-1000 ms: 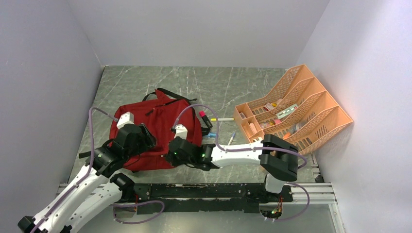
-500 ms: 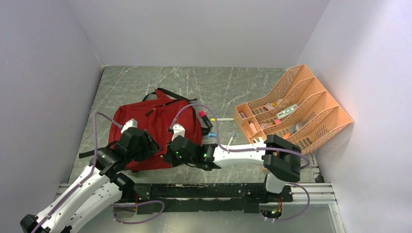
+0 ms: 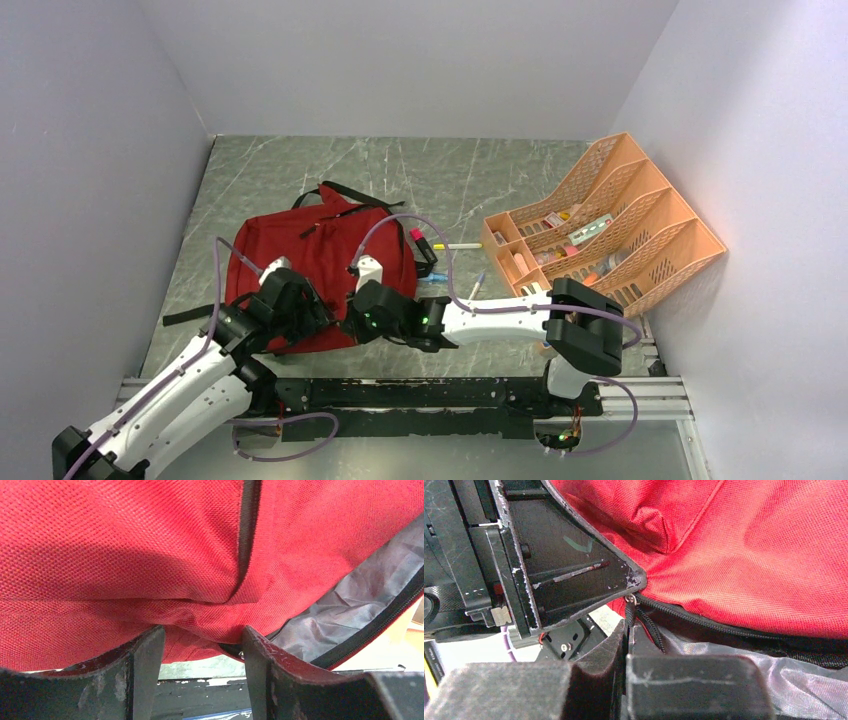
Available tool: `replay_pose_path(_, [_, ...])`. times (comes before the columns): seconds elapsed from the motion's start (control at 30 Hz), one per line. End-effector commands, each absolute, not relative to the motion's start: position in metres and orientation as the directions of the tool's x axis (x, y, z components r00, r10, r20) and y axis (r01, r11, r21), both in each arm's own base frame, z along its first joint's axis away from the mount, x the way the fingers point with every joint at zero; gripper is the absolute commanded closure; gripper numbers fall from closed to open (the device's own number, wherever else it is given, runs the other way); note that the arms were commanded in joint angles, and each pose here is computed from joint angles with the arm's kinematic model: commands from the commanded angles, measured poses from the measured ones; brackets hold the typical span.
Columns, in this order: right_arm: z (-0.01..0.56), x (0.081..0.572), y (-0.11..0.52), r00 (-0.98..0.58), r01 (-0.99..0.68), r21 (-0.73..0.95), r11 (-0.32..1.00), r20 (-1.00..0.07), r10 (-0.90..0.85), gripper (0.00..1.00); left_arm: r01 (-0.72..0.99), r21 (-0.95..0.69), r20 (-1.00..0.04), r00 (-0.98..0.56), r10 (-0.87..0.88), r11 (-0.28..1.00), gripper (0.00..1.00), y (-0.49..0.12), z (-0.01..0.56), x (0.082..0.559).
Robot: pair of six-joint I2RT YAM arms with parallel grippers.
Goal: Pack the student bag
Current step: Zip the student bag at the center of the board.
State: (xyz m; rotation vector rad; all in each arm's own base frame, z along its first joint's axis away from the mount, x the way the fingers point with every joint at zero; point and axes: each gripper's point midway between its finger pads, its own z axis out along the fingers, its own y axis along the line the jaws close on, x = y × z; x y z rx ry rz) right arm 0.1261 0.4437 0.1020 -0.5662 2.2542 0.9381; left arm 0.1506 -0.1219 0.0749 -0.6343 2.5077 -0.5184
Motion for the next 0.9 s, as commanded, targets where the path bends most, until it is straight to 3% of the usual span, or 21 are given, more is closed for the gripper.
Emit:
replay_pose_path(0.0, [0.108, 0.137, 0.432, -0.694, -0.57, 0.435, 0.697, -0.709, -0.125, 1.0, -0.366, -0.468, -0.341, -0.765, -0.547, 0.804, 0.37, -0.122, 0.06, 0.147])
replay_pose_path(0.3, [0.103, 0.148, 0.387, -0.674, -0.518, 0.3, 0.801, -0.72, -0.166, 1.0, -0.457, -0.4, -0.36, -0.719, -0.595, 0.795, 0.37, -0.105, 0.043, 0.149])
replay_pose_path(0.87, [0.114, 0.174, 0.326, -0.567, -0.559, -0.02, 0.829, -0.72, -0.4, 1.0, -0.514, -0.326, -0.405, -0.683, -0.608, 0.794, 0.37, -0.089, 0.037, 0.153])
